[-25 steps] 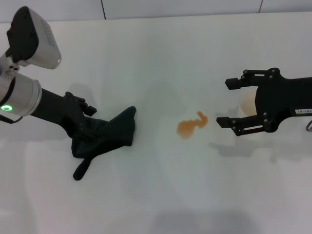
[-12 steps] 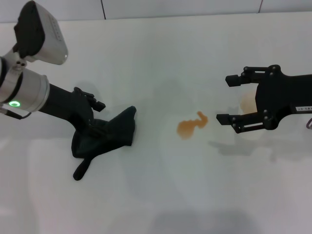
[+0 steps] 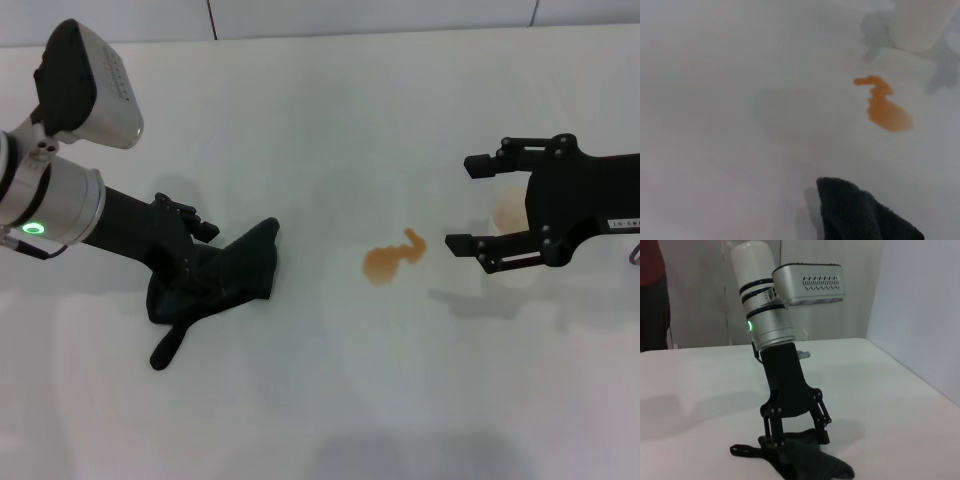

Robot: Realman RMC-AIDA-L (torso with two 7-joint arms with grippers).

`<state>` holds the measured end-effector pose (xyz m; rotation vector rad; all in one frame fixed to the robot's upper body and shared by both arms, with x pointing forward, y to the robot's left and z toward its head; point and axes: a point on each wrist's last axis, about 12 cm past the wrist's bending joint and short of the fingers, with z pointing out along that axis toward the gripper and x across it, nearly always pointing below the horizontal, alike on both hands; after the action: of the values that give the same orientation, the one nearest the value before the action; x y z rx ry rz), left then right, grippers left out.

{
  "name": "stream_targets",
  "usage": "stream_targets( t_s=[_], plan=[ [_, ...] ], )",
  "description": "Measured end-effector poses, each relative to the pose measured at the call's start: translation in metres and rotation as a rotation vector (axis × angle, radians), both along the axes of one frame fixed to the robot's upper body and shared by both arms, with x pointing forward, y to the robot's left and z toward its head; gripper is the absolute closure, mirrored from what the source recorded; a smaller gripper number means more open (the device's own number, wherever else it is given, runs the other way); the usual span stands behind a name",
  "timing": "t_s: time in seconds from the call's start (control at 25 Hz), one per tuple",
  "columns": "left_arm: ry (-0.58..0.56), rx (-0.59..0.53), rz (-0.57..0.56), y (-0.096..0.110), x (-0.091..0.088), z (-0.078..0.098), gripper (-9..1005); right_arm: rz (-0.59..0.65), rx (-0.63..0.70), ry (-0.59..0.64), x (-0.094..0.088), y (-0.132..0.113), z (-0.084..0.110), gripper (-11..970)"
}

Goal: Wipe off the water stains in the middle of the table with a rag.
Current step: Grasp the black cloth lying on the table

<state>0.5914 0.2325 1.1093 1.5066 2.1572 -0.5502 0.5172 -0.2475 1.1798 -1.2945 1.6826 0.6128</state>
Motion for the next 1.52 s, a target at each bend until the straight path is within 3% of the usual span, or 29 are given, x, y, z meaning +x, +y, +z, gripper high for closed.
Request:
stream_targets(
  t_s=[1.12, 1.36, 1.52],
  plan=[
    [-0.002, 0.005, 0.017, 0.0042, -0.0040, -0.0072, 182, -0.016, 0.003, -0.002, 0.0023, -0.0010, -0.0036, 118],
    [-0.021, 0.009, 0.025, 0.0028, -0.0004, -0.0057, 355, -0.018, 0.004, -0.004, 0.0028, -0.0014, -0.0030, 118],
    [-0.028, 0.009, 0.035, 0.0015, 0.0020, -0.0043, 546, -0.020, 0.004, -0.005, 0.0029, -0.0018, -0.0028, 118]
  ],
)
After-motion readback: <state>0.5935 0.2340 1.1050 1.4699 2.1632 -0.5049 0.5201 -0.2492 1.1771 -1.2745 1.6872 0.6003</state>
